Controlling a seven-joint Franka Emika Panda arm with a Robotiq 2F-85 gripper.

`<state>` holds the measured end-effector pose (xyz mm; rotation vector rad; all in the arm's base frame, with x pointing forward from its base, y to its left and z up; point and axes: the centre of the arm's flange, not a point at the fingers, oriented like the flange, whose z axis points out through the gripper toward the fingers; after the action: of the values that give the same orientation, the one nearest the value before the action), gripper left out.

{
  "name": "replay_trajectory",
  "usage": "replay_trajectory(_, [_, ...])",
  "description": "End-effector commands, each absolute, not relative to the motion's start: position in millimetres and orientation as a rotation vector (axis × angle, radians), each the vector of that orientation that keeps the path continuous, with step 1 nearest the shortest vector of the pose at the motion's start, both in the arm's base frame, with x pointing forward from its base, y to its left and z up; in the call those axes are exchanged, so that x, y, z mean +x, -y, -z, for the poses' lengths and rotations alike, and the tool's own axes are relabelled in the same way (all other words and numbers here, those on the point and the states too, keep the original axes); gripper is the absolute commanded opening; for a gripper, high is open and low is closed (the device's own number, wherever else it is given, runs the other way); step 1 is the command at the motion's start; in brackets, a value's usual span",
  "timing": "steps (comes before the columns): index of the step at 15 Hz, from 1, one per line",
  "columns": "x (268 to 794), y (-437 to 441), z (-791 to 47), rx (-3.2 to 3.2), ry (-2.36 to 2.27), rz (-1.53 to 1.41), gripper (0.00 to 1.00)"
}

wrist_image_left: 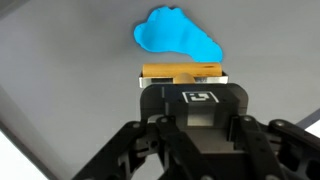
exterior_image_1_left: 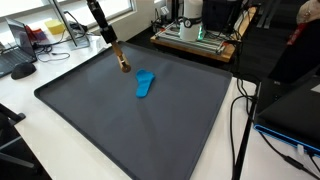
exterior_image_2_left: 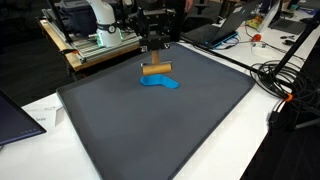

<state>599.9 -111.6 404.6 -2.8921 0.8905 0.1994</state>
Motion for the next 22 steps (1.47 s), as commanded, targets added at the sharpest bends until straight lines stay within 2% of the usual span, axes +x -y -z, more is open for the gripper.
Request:
replay_trajectory(1, [615.5, 119.2, -410.2, -2.849, -1.109, -0.212, 0.22])
replay_trajectory(15, [606.8, 135.9, -366.1, -2.727, -1.53, -0.363, 0.22])
replay_trajectory(22, [596.5, 116.9, -334.6, -2.708, -1.572, -0.298, 0.22])
